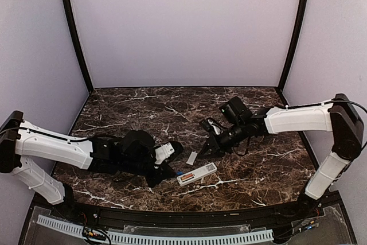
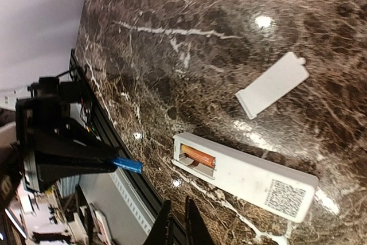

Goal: Load the batteries into the remote control
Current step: Press the battery in the battery compartment.

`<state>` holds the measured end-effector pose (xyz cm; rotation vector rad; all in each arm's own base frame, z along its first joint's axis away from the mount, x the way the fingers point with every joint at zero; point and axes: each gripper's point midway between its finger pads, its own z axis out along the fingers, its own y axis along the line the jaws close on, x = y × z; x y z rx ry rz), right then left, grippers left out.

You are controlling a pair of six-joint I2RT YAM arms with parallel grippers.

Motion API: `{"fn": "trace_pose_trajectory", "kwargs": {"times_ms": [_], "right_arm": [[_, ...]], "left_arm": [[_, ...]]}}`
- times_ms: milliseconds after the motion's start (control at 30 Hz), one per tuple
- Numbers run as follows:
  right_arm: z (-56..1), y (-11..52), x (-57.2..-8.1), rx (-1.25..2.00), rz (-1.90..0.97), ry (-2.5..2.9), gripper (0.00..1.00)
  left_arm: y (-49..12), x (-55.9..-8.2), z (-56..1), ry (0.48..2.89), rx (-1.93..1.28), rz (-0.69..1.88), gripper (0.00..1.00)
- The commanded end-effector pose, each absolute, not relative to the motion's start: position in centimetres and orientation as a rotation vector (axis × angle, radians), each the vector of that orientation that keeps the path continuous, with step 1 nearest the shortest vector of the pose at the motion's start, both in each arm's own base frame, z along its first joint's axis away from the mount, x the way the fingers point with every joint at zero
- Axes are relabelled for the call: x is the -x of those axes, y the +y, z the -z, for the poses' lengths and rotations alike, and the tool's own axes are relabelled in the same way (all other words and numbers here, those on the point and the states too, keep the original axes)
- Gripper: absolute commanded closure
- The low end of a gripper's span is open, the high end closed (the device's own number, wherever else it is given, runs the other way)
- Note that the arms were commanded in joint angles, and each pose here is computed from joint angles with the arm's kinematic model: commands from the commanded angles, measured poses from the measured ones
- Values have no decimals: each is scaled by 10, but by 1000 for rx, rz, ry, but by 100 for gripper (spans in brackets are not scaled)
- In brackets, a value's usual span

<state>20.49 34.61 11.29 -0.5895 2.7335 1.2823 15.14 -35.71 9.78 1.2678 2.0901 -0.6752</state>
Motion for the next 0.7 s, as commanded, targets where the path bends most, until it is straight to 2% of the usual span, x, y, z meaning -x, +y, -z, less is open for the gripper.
{"fn": "trace_pose_trajectory", "kwargs": {"times_ms": [0, 333, 667], "right_arm": [[-103, 374, -189, 700, -1365, 2691, 98], [-64, 392, -188, 717, -1292, 2770, 100], [-67, 412, -177, 802, -1314, 2746, 100]], "left_arm": [[-346, -159, -115, 2092, -1095, 690, 100], [-319, -164, -115, 2103, -909, 687, 100], [-309, -158, -112, 2094, -927, 688, 100]]}}
